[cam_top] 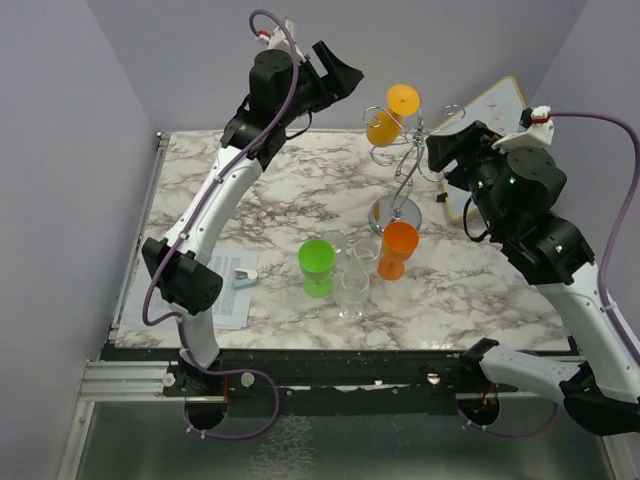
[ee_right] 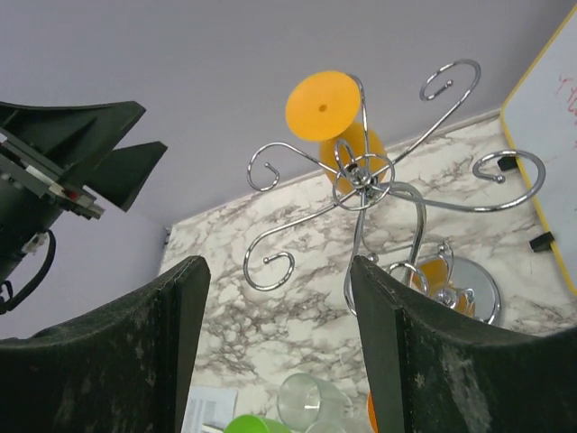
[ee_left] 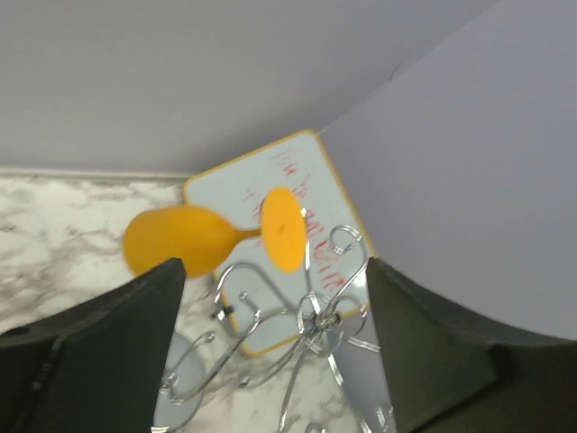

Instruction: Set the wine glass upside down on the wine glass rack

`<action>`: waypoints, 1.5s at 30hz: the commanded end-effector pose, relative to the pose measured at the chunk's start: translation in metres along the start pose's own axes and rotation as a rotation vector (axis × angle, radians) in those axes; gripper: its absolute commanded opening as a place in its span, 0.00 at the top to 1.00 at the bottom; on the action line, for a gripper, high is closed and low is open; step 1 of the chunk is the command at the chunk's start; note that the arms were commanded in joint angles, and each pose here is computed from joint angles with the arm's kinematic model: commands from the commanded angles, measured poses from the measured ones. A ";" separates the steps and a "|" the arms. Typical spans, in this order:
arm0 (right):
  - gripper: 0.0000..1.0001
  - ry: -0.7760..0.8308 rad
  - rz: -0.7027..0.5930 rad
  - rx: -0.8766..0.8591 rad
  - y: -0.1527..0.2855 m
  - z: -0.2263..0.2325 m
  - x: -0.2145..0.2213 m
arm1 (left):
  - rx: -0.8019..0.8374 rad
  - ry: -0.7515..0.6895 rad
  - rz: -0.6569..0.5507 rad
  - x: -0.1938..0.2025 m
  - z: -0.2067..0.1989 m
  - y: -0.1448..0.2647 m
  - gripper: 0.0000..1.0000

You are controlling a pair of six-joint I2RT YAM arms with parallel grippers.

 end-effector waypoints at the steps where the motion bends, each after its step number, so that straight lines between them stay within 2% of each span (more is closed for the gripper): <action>1: 0.30 0.035 0.148 0.005 0.020 -0.014 0.028 | -0.038 -0.170 0.110 0.016 0.010 0.047 0.07; 2: 0.30 0.044 0.179 0.007 0.024 -0.017 0.033 | -0.045 -0.194 0.123 0.019 0.014 0.057 0.02; 7: 0.30 0.032 0.358 0.139 0.047 -0.048 0.069 | -0.095 -0.254 0.183 0.039 0.032 0.105 0.01; 14: 0.29 0.008 0.642 0.239 0.070 -0.075 0.142 | -0.064 -0.210 0.331 0.085 0.048 0.154 0.02; 17: 0.31 -0.020 0.710 0.272 0.067 -0.081 0.170 | -0.071 -0.167 0.382 0.103 0.057 0.164 0.02; 22: 0.36 -0.056 0.658 0.370 0.048 -0.095 0.192 | -0.110 -0.113 0.426 0.121 0.073 0.168 0.02; 24: 0.44 -0.047 0.623 0.389 0.038 -0.100 0.197 | -0.113 -0.086 0.453 0.129 0.076 0.165 0.03; 26: 0.47 -0.038 0.605 0.429 0.033 -0.107 0.203 | -0.111 -0.065 0.480 0.136 0.077 0.161 0.05; 36: 0.57 0.023 0.575 0.542 0.026 -0.135 0.227 | -0.107 -0.058 0.556 0.167 0.072 0.139 0.06; 45: 0.81 0.072 0.562 0.500 0.025 -0.138 0.229 | -0.098 -0.036 0.595 0.188 0.069 0.127 0.06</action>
Point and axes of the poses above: each gripper's point midway between its finger pads, its own y axis back along the fingers, its own z axis along the line the jaws close on, x = y × z, the point moved 3 cm from there along y, back along the fingers, and after that the axes turned 1 degree about y, right-handed, at the moved point
